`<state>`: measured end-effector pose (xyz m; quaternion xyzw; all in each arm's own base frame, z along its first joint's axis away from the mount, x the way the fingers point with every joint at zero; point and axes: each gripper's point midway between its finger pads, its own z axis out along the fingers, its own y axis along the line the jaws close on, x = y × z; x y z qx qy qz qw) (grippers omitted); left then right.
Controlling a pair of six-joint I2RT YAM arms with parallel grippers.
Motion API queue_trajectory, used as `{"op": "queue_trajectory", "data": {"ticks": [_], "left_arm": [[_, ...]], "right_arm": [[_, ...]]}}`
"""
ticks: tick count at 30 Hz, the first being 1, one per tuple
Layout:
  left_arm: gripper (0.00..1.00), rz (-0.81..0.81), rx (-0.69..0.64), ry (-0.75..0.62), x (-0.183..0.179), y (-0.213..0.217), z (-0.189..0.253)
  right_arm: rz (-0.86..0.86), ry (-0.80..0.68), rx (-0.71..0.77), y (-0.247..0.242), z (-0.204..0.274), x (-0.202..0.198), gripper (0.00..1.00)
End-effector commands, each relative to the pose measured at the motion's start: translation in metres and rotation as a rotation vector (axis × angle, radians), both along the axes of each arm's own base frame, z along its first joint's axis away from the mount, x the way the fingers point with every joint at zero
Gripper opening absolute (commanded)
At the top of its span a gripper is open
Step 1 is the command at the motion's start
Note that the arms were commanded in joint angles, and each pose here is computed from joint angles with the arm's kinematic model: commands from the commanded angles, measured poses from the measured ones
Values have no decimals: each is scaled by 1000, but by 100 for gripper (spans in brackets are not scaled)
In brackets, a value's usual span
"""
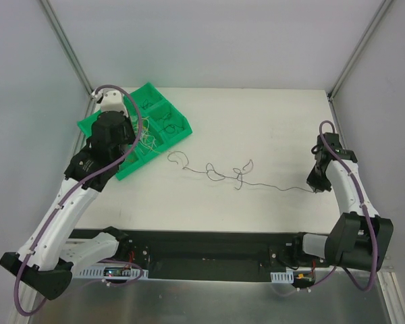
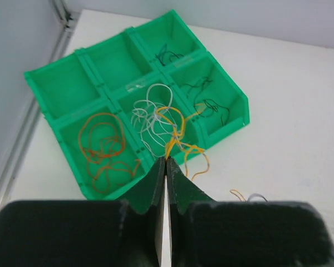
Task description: Untangle the cables
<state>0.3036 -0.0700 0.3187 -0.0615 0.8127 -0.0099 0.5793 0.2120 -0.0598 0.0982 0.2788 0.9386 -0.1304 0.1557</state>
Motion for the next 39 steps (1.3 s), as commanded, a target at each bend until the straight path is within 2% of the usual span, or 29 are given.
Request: {"op": "queue_trajectory", "data": {"ticks": [1, 3, 7, 12, 15, 18, 21, 24, 29, 32, 39], "left_arm": [[0, 130, 63, -133, -9, 42, 55], [0, 110, 68, -151, -12, 43, 65], [0, 207, 85, -213, -24, 66, 92], [0, 183, 17, -325, -38, 68, 141], [0, 140, -43, -358, -40, 59, 153], [0, 168, -63, -396, -46, 65, 170], [0, 252, -12, -462, -61, 88, 204], [0, 303, 88, -561, -81, 108, 244], [0, 413, 238, -688, -119, 141, 292], [0, 443, 255, -726, -135, 151, 304], [0, 375, 229, -707, -126, 139, 289]], "right_arm": [[11, -3, -19, -10, 12, 5, 0], [19, -8, -26, -9, 14, 9, 0], [-4, 25, -70, -22, 14, 10, 0], [13, 7, -48, -20, 16, 21, 0], [39, -7, -34, -17, 19, 28, 0], [-2, 24, -61, -27, 17, 26, 1], [-57, 28, 18, -30, 9, 25, 1], [-62, 26, -28, -39, 16, 29, 0], [-79, 34, 1, -43, 14, 39, 0], [-88, 42, -9, -48, 17, 45, 0], [-72, 33, 26, -47, 26, 69, 0]]}}
